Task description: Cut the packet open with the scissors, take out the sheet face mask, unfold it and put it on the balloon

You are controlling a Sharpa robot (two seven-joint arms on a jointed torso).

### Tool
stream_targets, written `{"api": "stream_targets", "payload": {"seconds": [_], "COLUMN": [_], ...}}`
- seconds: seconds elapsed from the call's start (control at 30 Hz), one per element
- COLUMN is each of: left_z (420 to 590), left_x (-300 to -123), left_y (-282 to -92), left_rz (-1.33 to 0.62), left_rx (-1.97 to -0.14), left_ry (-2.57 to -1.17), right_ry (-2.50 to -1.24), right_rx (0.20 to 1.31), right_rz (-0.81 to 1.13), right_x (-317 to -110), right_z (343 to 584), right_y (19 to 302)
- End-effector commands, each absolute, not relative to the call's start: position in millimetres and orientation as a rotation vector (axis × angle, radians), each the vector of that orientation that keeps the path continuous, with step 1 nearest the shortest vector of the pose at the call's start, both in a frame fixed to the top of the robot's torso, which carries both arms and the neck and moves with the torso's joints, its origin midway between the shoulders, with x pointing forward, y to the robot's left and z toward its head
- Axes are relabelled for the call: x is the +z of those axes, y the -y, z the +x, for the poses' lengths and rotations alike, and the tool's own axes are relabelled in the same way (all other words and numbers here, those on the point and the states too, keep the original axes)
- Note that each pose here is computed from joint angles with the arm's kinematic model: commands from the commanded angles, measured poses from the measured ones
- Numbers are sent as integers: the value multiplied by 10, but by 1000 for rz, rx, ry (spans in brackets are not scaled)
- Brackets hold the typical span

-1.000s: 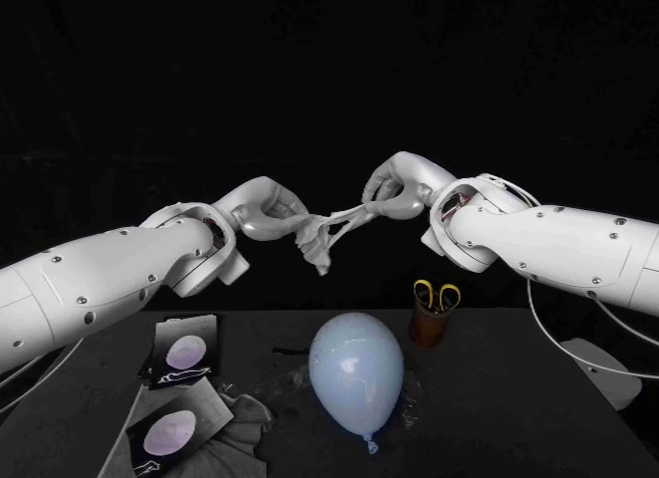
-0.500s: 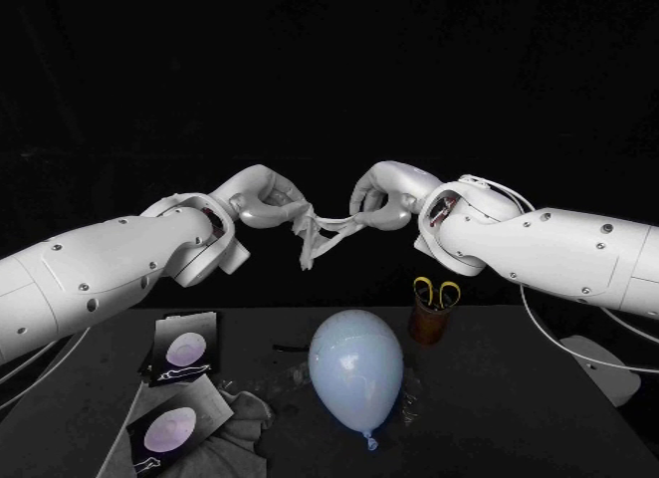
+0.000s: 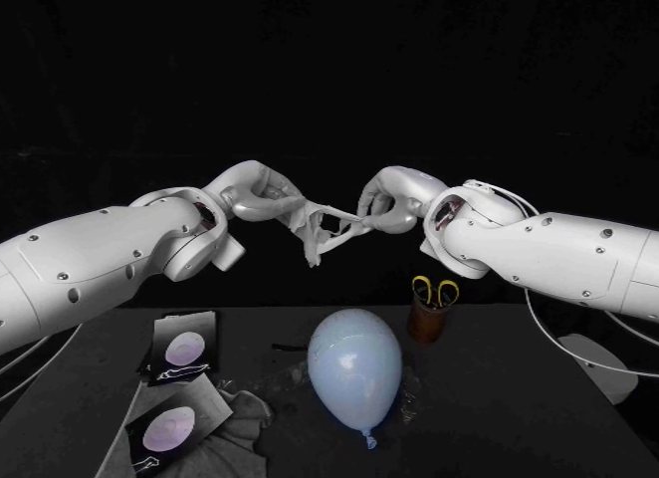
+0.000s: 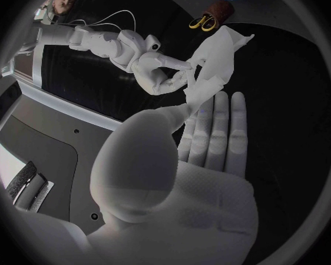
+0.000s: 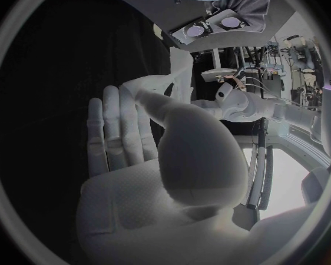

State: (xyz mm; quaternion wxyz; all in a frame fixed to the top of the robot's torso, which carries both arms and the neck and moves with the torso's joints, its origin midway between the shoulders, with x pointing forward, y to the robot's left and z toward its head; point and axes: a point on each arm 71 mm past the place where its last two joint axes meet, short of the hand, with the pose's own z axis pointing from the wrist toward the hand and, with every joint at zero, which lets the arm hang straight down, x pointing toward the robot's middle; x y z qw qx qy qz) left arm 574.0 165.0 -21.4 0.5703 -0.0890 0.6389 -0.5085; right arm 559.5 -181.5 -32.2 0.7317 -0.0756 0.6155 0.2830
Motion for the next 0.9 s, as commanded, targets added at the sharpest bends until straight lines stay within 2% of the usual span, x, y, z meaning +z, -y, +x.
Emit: {"api": "stream_targets", "payload": {"seconds": [0.03, 0.27, 0.5, 0.77, 0.9], "left_z": [5755, 5762, 5738, 5712, 5697], "left_x": [-175, -141, -157, -183, -178], "left_y": [-1671, -1660, -1615, -1608, -1604], "left_rz": [-294, -289, -306, -339, -401], "left_rx": [-1254, -1238, -1254, -1272, -1319], "left_ry": [-1547, -1594, -1630, -1661, -1648], "right_ry": [-1354, -1320, -1330, -1347, -1399], "right_rx": [649, 726, 889, 969, 987], "right_rz": [-96, 82, 276, 330, 317], "right_x": [-387, -425, -457, -490, -562], "right_z": [5606, 5646, 5658, 5635, 5607], "right_y": [1866, 1965, 2019, 2009, 1976]}}
